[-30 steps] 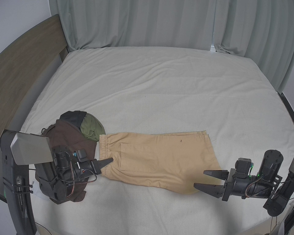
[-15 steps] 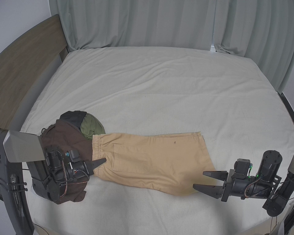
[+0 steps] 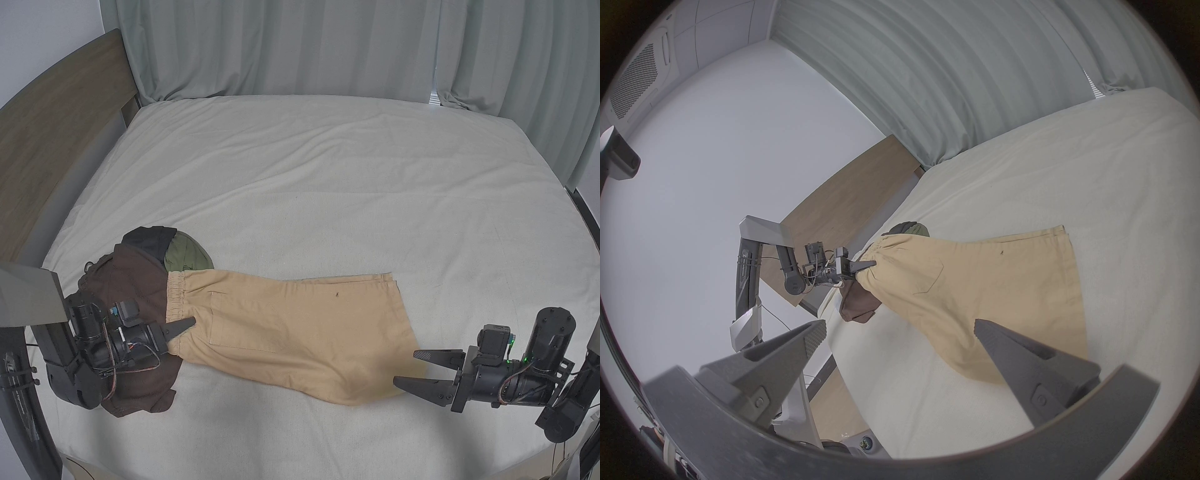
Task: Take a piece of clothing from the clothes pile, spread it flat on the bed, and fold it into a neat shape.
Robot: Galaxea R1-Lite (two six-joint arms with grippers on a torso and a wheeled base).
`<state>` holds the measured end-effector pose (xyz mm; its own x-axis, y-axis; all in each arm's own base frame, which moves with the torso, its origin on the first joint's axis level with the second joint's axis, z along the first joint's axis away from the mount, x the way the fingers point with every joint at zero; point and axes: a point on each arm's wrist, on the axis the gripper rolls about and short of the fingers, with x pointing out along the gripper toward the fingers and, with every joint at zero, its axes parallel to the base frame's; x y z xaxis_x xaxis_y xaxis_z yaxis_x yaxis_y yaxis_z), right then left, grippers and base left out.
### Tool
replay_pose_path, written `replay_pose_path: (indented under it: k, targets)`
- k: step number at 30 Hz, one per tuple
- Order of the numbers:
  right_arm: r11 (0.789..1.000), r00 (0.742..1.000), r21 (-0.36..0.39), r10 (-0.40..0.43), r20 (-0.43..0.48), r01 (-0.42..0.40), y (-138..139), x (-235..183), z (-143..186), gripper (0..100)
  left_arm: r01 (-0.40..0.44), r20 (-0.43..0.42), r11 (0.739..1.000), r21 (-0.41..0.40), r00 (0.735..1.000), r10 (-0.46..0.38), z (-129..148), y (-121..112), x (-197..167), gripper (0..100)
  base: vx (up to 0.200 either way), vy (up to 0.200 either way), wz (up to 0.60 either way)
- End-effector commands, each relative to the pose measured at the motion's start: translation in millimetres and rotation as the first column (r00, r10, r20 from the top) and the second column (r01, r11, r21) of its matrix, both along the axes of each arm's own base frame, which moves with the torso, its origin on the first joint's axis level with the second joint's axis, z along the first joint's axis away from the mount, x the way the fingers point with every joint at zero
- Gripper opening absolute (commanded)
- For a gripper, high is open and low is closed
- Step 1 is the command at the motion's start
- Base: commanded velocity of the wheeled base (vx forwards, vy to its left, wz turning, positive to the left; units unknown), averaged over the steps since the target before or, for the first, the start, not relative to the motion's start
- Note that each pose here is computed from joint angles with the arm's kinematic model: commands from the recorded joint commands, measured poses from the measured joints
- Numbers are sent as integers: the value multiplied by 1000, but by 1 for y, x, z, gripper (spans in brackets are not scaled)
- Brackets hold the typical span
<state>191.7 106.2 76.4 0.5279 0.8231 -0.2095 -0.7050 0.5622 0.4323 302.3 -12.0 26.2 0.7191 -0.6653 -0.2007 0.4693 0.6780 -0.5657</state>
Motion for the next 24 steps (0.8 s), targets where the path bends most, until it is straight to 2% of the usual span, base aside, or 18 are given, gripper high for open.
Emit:
replay_pose_path:
  k: [1,8,16,24]
  targets:
    - [1000,1000,0,1,0,-1,0,0,0,100,-14,3,1000,-1,1000,14,3,6,-3,0,0,0,0]
    - [1000,1000,0,1,0,-1,0,0,0,100,-16,-4,1000,-8,1000,16,5,16,-10,0,0,0,0]
    - [1000,1000,-2,0,-1,0,0,0,-1,100,-31,-6,999,-8,999,31,7,21,-15,0,0,0,0]
    - [1000,1000,1,2,1,-2,1,0,0,100,-10,10,1000,18,1000,10,6,20,-17,0,0,0,0]
